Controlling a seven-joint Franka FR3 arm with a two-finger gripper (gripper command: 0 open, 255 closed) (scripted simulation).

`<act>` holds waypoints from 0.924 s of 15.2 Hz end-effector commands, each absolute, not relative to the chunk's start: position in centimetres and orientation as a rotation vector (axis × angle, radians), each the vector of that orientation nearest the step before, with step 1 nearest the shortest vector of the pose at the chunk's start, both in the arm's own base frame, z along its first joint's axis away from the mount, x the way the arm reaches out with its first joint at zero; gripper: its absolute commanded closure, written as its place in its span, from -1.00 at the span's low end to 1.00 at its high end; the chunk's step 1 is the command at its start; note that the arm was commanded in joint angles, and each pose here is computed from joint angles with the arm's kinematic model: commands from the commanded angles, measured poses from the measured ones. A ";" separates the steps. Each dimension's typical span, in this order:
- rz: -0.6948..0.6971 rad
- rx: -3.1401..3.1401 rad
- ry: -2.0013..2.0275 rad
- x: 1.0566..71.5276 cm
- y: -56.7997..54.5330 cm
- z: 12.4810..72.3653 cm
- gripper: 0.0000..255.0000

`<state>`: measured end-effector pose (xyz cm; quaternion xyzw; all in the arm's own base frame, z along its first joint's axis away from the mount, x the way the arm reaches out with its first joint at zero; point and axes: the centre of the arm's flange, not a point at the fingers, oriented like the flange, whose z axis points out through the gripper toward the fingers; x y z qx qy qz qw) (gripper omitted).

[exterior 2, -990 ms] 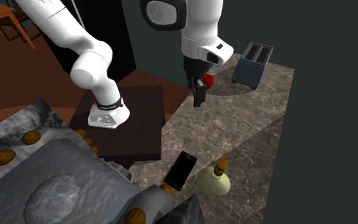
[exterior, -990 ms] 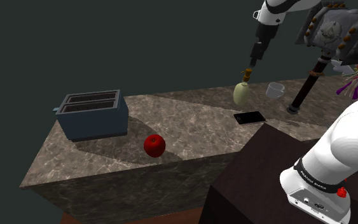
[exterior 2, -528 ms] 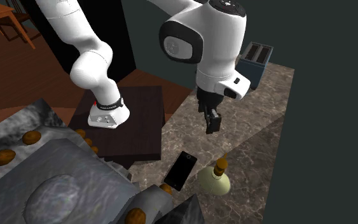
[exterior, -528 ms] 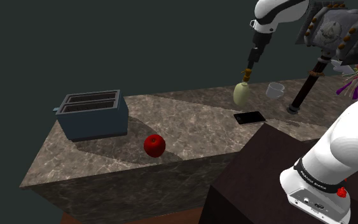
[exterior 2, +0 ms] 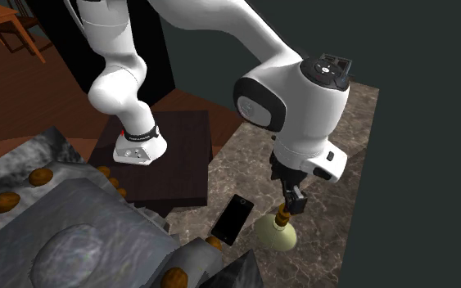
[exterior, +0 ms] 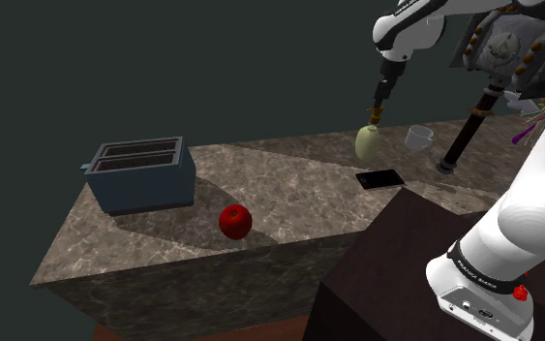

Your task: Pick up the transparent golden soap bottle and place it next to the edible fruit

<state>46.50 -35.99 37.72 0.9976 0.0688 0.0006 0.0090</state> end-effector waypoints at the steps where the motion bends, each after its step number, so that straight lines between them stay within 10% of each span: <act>1: 0.003 3.114 0.221 47.4 -38.0 36.2 -1.00; 14: 0.003 3.114 0.222 47.9 -39.0 31.6 -1.00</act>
